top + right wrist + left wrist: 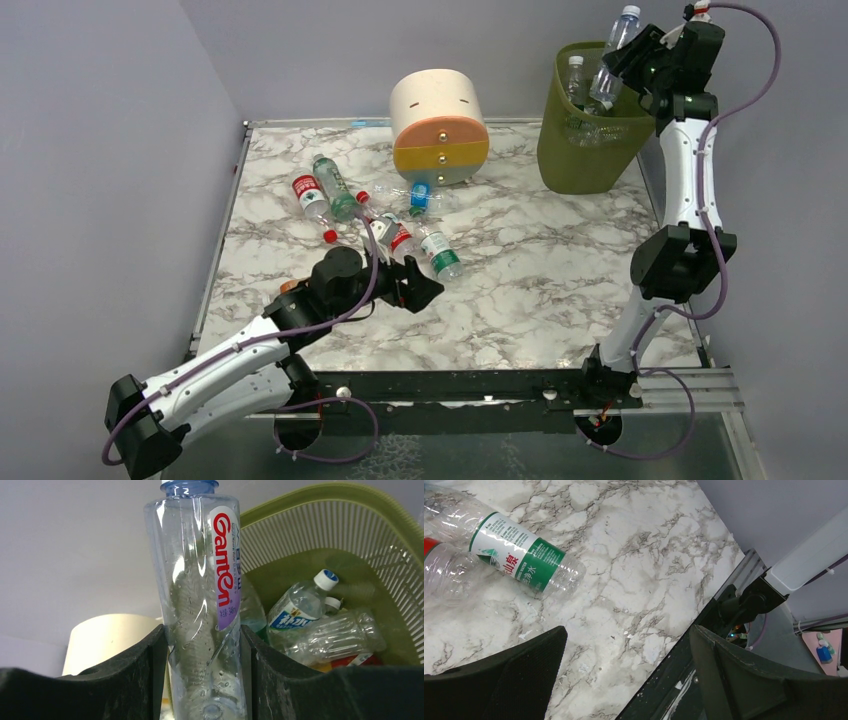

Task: Put the plastic bottles in the bin
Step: Place the plastic bottle in the trash bin, then pick up the plastic bottle at the center of the board.

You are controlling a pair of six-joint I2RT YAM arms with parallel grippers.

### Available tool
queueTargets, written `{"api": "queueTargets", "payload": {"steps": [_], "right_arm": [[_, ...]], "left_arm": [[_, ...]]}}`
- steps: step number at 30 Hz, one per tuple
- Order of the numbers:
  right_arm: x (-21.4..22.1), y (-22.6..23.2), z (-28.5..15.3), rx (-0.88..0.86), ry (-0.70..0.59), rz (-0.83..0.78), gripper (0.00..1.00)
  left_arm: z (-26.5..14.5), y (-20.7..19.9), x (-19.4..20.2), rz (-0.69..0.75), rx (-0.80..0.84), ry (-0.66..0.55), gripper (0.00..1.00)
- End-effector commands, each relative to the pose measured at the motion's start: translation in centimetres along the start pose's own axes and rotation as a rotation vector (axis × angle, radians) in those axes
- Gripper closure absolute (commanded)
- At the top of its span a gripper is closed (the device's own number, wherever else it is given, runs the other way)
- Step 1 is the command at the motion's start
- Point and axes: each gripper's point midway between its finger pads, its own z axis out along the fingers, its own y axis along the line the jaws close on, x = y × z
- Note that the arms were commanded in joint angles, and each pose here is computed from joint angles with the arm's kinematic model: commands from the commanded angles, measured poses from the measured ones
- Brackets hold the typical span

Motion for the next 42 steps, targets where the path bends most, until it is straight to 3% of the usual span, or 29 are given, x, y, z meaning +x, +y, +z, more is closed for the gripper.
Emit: {"api": "queueTargets", "payload": {"steps": [1, 5, 10, 12, 21, 26, 33, 42], "right_arm": [[-3.0, -0.1, 0.2, -0.057, -0.058, 0.029, 0.57], [-2.9, -1.4, 1.0, -0.028, -0.042, 0.038, 0.53], [-1.9, -2.3, 1.2, 0.001, -0.018, 0.053, 0.09], [-2.0, -2.3, 0.9, 0.006, -0.020, 0.052, 0.06], [-2.6, 3.0, -3.7, -0.160, -0.024, 0.057, 0.05], [1.1, 9.1, -6.1, -0.276, 0.036, -0.008, 0.04], [9.5, 16.9, -9.6, -0.441, 0.177, -0.090, 0.06], [25.5, 19.6, -14.0, -0.502, 0.478, -0.256, 0.15]], "left_arm": [[0.3, -1.1, -1.5, -0.003, 0.032, -0.032, 0.01], [0.7, -1.3, -1.6, -0.003, 0.036, -0.021, 0.01], [0.7, -1.4, -1.9, 0.004, 0.037, -0.024, 0.01], [0.7, -1.4, -1.9, 0.007, 0.036, -0.024, 0.01], [-0.2, -1.3, -2.1, 0.012, 0.021, -0.031, 0.01], [-1.3, -1.3, -2.5, 0.013, 0.013, -0.058, 0.01], [-2.4, -1.6, -3.5, 0.023, 0.007, -0.085, 0.01], [-2.7, -1.6, -3.8, 0.024, 0.002, -0.094, 0.01]]}}
